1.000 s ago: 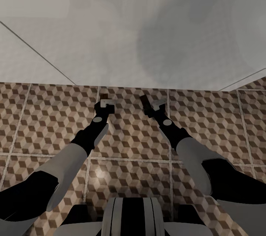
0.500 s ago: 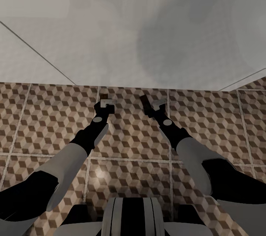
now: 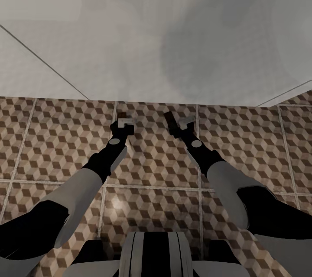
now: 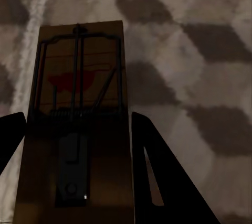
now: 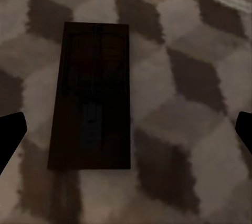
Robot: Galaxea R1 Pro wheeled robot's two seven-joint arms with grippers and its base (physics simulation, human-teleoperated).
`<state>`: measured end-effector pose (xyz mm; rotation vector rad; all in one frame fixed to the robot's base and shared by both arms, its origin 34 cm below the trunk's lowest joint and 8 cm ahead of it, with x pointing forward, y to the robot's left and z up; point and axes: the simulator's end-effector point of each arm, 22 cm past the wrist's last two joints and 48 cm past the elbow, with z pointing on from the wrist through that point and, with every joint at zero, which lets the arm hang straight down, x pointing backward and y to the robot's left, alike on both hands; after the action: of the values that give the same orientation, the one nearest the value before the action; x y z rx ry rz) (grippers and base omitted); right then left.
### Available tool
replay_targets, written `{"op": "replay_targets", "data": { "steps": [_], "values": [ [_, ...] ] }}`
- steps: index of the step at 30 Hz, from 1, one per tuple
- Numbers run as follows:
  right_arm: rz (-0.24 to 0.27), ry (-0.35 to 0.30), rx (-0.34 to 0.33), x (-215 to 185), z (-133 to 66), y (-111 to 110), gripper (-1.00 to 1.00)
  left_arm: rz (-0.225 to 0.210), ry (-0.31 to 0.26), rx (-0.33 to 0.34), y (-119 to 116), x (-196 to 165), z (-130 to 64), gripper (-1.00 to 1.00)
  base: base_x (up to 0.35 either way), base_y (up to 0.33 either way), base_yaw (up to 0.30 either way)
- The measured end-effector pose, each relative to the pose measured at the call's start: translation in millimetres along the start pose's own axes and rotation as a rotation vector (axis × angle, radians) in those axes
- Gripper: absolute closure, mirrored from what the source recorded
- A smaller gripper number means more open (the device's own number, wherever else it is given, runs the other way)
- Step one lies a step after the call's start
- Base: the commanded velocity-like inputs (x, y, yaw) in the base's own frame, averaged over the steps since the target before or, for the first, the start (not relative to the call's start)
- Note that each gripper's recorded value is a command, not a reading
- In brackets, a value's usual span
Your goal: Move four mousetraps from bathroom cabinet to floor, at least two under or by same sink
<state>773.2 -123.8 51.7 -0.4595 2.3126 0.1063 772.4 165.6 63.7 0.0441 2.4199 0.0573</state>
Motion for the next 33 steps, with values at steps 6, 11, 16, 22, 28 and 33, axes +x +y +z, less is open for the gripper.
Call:
{"op": "replay_targets", "data": {
  "steps": [6,11,16,22,28,33],
  "values": [
    [-0.001,0.0,0.001,0.3,-0.1,-0.8,-1.0,0.002,0.006,-0.002,1.1,3.5,0.1,-1.0,0.0,0.0,0.0],
    [-0.001,0.001,0.002,0.7,-0.1,-1.6,-1.0,0.002,0.007,-0.003,1.2,4.3,0.1,-1.0,0.0,0.0,0.0],
    [-0.004,0.002,0.006,2.0,-0.4,-5.2,-1.0,0.002,0.007,-0.003,1.2,4.2,0.1,-1.0,0.0,0.0,0.0],
    [-0.004,0.003,0.007,2.4,-0.5,-6.0,-1.0,0.002,0.008,-0.003,1.2,4.4,0.1,-1.0,0.0,0.0,0.0],
    [-0.004,0.003,0.007,2.8,-0.3,-6.1,-1.0,0.001,0.008,-0.003,1.3,4.8,0.3,-1.0,-0.134,0.0,0.0],
    [-0.004,0.003,0.007,2.9,-0.2,-6.1,-1.0,0.001,0.009,-0.003,1.3,5.2,0.4,-1.0,-0.296,0.0,0.0]
  ]
}}
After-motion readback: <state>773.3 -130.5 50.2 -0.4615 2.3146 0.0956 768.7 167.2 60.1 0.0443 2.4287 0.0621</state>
